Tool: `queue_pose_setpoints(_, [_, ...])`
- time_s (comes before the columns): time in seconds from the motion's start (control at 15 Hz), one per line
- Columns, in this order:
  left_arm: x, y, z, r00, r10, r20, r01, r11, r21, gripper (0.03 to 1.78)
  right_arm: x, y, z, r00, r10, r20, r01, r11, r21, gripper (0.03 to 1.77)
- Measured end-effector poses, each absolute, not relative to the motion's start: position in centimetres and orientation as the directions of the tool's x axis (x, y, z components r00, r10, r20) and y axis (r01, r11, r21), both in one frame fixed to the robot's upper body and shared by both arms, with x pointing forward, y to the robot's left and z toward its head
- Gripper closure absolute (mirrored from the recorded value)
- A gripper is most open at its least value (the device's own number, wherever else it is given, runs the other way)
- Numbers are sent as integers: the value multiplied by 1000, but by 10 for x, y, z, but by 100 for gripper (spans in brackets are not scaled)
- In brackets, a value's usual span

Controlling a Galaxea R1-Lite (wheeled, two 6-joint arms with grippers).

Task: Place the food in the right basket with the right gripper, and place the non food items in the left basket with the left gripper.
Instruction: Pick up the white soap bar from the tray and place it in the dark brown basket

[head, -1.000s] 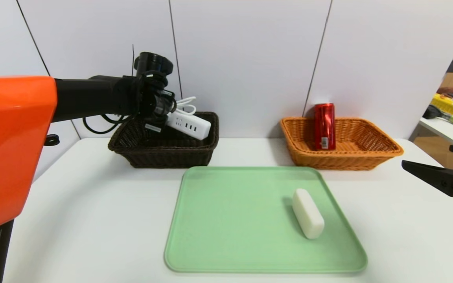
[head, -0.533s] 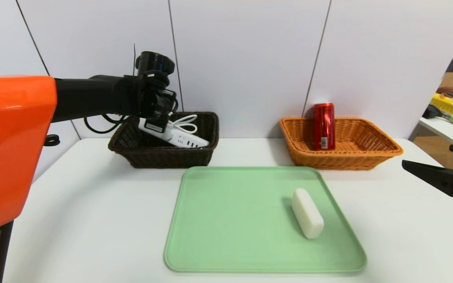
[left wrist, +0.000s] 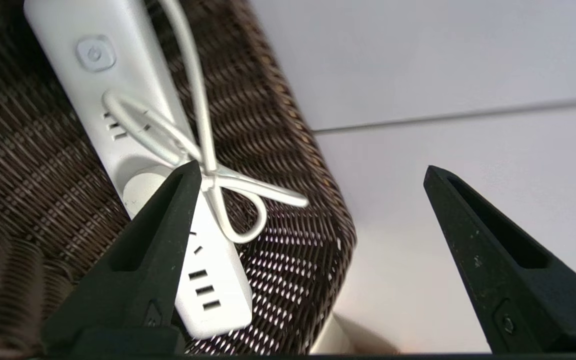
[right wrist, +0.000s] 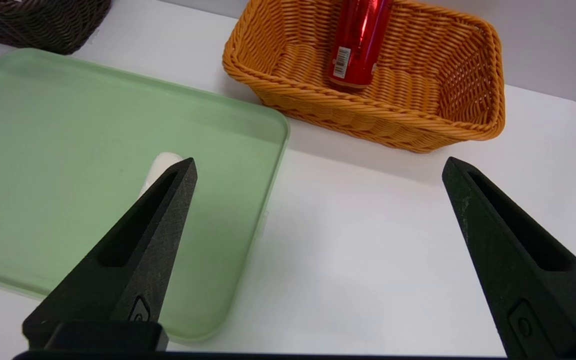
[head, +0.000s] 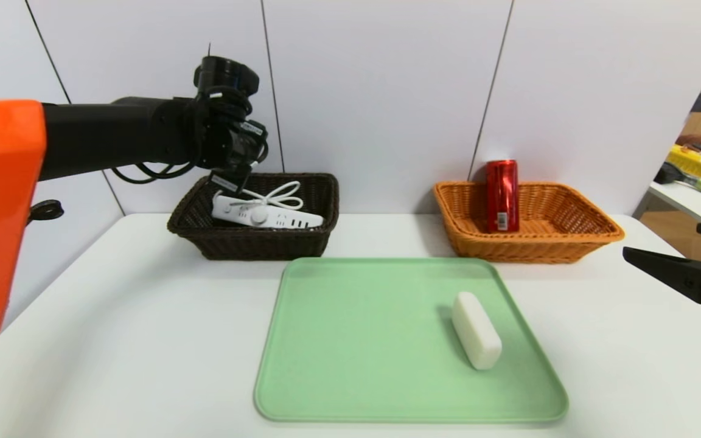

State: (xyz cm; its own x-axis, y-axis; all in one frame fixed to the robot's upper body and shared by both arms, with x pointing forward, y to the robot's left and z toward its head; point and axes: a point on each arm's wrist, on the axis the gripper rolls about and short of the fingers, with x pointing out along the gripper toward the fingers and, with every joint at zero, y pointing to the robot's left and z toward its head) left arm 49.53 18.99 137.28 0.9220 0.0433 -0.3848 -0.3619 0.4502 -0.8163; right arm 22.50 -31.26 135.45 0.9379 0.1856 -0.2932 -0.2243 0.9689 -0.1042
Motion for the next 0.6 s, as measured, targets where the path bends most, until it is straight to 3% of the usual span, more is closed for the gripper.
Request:
queue_pose_setpoints(0.33, [449,177,1412,920,-76,-385,-185,781,-597,17,226,-312,1362,943,188,-276,-224,969,-105,10])
queue_pose_setpoints(0.6, [433,162,1418,913,-131,-386,-22,930,-366,14,229,-313,1375,953,183,-240,-213,971,-107,10])
